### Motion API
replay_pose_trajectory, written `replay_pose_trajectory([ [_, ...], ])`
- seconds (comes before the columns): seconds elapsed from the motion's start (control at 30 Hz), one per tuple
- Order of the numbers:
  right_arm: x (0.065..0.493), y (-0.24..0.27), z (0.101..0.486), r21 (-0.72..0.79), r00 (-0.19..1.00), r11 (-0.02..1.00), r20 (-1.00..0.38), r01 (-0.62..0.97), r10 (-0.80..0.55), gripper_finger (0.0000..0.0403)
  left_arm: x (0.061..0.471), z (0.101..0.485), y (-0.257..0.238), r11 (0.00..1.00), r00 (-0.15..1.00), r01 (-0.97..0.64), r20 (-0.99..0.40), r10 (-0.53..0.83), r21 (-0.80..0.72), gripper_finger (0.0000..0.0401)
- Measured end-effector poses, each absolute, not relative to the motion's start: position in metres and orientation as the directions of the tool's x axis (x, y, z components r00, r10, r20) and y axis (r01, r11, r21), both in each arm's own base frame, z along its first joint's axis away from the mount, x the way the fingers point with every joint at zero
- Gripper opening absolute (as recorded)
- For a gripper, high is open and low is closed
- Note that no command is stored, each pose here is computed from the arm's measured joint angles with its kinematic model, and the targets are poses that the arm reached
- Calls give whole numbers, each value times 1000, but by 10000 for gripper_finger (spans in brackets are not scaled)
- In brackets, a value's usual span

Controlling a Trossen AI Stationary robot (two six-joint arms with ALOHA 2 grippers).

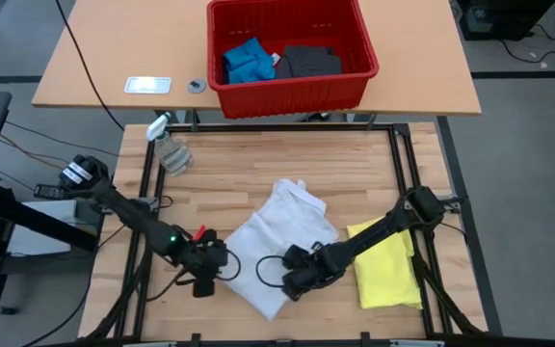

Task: Fold Laundry from Bin

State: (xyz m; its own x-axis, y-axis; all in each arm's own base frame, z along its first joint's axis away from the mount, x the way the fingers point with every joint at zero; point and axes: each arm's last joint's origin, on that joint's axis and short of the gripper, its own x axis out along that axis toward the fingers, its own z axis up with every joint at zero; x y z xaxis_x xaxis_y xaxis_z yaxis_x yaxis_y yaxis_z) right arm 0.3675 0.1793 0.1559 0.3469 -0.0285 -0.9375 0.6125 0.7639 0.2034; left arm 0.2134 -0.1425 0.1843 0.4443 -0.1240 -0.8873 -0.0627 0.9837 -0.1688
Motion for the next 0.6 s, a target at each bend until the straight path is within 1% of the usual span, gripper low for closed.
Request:
replay_pose_trajectory([
  [0.1, 354, 177, 158, 96, 246, 778, -966, 620, -77, 70, 210, 184, -149, 991, 443, 34, -886, -134, -133, 117],
  [0.17, 350, 176, 165, 89, 241, 784, -967, 614, -79, 70, 210, 185, -153, 989, 462, 74, -875, -145, -125, 120],
  [0.27, 351, 180, 183, 179, 336, 788, -941, 589, -38, 70, 211, 187, -157, 990, 515, 84, -845, -143, -116, 137],
  [0.33, 354, 183, 195, 255, 411, 780, -912, 572, -4, 72, 214, 190, -160, 989, 563, 87, -813, -147, -119, 157],
  [0.4, 358, 185, 202, 312, 476, 781, -879, 541, 22, 79, 219, 195, -165, 983, 623, 123, -761, -181, -134, 181],
  [0.5, 363, 192, 206, 367, 547, 809, -834, 459, 68, 101, 227, 197, -172, 974, 680, 196, -699, -220, -117, 221],
  [0.6, 368, 205, 206, 419, 595, 835, -791, 358, 142, 133, 230, 189, -176, 966, 670, 254, -710, -216, -54, 254],
])
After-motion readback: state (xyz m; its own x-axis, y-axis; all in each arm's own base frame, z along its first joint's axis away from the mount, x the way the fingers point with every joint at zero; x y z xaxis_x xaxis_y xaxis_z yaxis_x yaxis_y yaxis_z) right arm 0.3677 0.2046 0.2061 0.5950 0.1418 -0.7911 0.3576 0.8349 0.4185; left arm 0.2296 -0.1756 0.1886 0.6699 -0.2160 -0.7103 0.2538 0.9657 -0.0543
